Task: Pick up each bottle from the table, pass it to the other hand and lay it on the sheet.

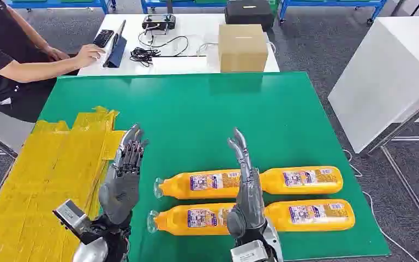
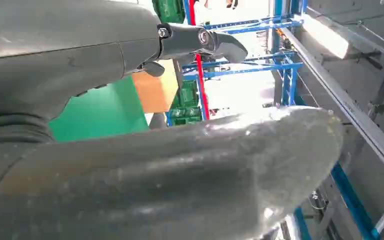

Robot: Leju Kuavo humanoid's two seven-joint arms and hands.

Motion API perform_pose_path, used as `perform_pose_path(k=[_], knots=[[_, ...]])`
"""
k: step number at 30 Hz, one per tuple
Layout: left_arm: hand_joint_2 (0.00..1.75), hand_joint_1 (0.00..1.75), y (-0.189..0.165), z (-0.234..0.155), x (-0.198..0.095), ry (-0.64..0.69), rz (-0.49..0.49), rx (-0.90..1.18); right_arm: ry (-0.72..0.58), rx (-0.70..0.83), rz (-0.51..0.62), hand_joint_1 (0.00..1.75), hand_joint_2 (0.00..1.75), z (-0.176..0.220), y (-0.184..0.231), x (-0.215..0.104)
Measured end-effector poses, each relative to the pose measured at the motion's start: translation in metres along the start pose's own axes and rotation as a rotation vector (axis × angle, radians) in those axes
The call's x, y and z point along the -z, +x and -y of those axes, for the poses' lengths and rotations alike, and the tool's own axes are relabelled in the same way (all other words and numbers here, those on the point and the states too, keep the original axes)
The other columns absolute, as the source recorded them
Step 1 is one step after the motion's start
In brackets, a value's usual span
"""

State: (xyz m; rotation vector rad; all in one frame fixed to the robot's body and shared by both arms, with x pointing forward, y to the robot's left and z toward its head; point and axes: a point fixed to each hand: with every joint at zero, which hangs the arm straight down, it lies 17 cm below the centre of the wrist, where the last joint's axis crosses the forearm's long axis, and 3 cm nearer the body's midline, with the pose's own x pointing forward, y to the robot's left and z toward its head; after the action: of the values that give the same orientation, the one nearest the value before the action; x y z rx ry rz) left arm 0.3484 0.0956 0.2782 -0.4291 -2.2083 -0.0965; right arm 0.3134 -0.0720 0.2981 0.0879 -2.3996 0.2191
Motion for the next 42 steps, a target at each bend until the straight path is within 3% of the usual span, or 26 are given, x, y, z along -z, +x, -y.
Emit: perform_pose_path(k=[22,23,24,25,42], knots=[[0.00,0.00,0.0000,0.0000,0.0000,0.000,0.000,0.000,0.000,0.000,0.000,0.00,0.00,0.0000,0.0000,0.0000],[0.00,0.12,0.0000,0.0000,0.0000,0.000,0.000,0.000,0.000,0.000,0.000,0.00,0.00,0.0000,0.0000,0.0000],[0.00,1.75,0.0000,0.0000,0.0000,0.000,0.000,0.000,0.000,0.000,0.000,0.21,0.00,0.0000,0.0000,0.0000],[0.00,1.75,0.0000,0.0000,0.0000,0.000,0.000,0.000,0.000,0.000,0.000,1.75,0.00,0.0000,0.0000,0.0000],[0.00,1.75,0.0001,0.0000,0.0000,0.000,0.000,0.000,0.000,0.000,0.000,1.75,0.00,0.0000,0.0000,0.0000]])
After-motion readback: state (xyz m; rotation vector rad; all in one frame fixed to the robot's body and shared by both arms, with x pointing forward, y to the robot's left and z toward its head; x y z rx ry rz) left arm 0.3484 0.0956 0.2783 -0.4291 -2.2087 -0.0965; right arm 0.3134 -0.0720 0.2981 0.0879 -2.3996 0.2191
